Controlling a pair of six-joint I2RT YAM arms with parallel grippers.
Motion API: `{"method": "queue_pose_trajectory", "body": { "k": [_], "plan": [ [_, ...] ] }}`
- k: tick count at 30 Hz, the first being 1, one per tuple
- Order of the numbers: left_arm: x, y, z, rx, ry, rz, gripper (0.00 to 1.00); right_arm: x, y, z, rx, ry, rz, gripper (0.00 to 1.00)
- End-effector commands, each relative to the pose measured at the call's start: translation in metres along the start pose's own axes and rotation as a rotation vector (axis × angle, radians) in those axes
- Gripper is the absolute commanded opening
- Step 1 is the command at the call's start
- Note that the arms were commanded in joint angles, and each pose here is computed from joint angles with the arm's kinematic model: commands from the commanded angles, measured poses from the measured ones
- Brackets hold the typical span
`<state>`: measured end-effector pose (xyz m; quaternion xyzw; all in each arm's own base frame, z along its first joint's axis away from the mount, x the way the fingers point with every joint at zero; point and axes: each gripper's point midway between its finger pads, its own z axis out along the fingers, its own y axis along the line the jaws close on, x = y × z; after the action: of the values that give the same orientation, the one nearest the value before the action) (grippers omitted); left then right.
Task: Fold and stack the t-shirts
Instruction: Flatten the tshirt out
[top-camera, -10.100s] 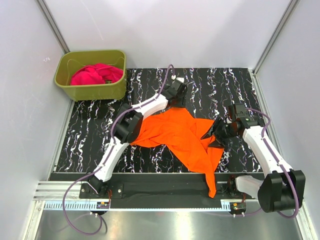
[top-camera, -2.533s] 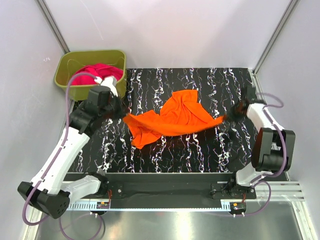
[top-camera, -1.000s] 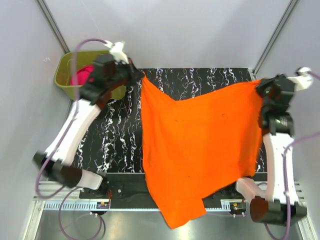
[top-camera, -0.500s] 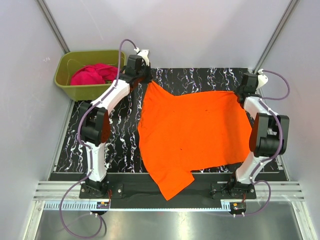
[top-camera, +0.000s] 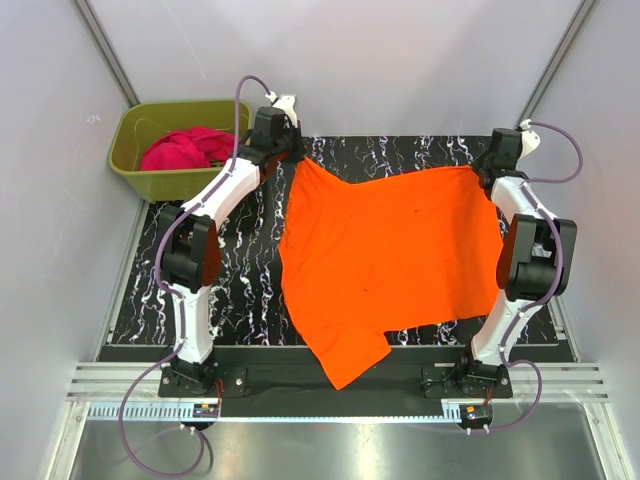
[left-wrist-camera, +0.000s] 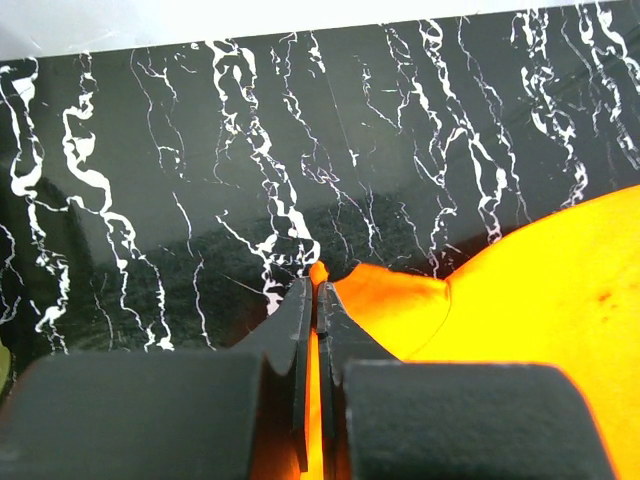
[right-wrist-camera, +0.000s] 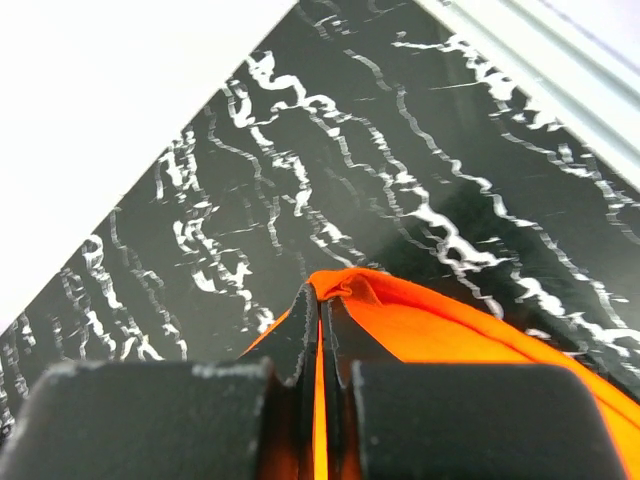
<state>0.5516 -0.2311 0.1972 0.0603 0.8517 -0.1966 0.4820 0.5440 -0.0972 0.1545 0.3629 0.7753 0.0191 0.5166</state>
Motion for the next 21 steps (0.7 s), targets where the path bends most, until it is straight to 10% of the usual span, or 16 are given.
{"method": "queue_pose_trajectory", "body": {
  "k": [1,13,21],
  "plan": [
    [-0.052,-0.011,-0.026,0.01,-0.137,-0.025,0.0,-0.032,-0.014,-0.004,0.062,-0.055,-0.015,0.0],
    [-0.055,-0.04,-0.037,0.065,-0.127,-0.05,0.0,-0.004,-0.013,0.002,0.062,0.159,0.013,0.0],
    [0.01,-0.075,-0.069,0.061,0.025,-0.092,0.0,0.008,-0.014,-0.023,0.073,0.265,0.034,0.0]
  ]
}}
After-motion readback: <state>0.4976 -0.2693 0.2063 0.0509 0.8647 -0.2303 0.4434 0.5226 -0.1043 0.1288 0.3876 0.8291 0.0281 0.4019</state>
